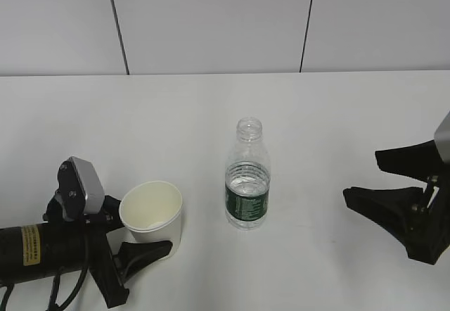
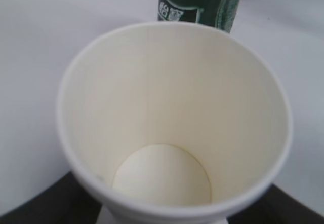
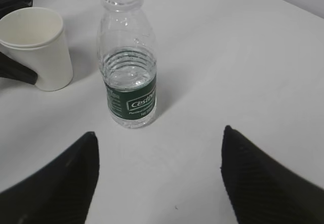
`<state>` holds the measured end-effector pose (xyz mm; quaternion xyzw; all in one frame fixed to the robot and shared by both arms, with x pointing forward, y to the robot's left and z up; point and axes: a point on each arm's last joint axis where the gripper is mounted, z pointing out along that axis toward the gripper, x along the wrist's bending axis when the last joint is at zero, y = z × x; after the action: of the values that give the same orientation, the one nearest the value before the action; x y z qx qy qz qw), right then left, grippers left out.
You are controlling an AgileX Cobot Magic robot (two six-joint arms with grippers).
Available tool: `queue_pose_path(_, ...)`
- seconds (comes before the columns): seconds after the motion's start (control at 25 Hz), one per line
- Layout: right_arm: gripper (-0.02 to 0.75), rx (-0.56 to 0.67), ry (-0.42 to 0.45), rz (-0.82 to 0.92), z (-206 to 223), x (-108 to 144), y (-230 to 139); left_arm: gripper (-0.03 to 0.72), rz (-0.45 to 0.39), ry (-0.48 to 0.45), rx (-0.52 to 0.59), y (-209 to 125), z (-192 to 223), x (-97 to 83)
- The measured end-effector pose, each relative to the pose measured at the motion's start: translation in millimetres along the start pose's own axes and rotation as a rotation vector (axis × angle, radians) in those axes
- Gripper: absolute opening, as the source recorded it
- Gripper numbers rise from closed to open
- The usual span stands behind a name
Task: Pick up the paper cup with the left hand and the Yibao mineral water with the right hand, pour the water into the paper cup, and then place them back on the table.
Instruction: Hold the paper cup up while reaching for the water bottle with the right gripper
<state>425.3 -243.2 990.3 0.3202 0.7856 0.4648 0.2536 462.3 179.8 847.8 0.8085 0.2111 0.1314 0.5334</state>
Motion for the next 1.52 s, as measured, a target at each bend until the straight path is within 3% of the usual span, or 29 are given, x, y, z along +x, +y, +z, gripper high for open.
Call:
queue_pose_path(0.6,0.549,-0.01,-0.029,-0.009,-4.6,-4.8,0.4,0.465,0.0,0.0,0.0,0.0,0.0,0.0)
queue_pose_path(0.96,0.549,0.132,0.029,-0.021,-12.4,4.5,-9.0,0.465,0.0,0.001,0.0,0.0,0.0,0.1)
queue_pose_path(1.2,0.549,0.212,-0.093,0.005,-30.0,3.4,-9.9,0.465,0.0,0.001,0.0,0.0,0.0,0.1)
queue_pose_path(1.52,0.549,0.152,-0.389,0.085,-57.5,-6.8,-1.6,0.465,0.0,0.001,0.0,0.0,0.0,0.1)
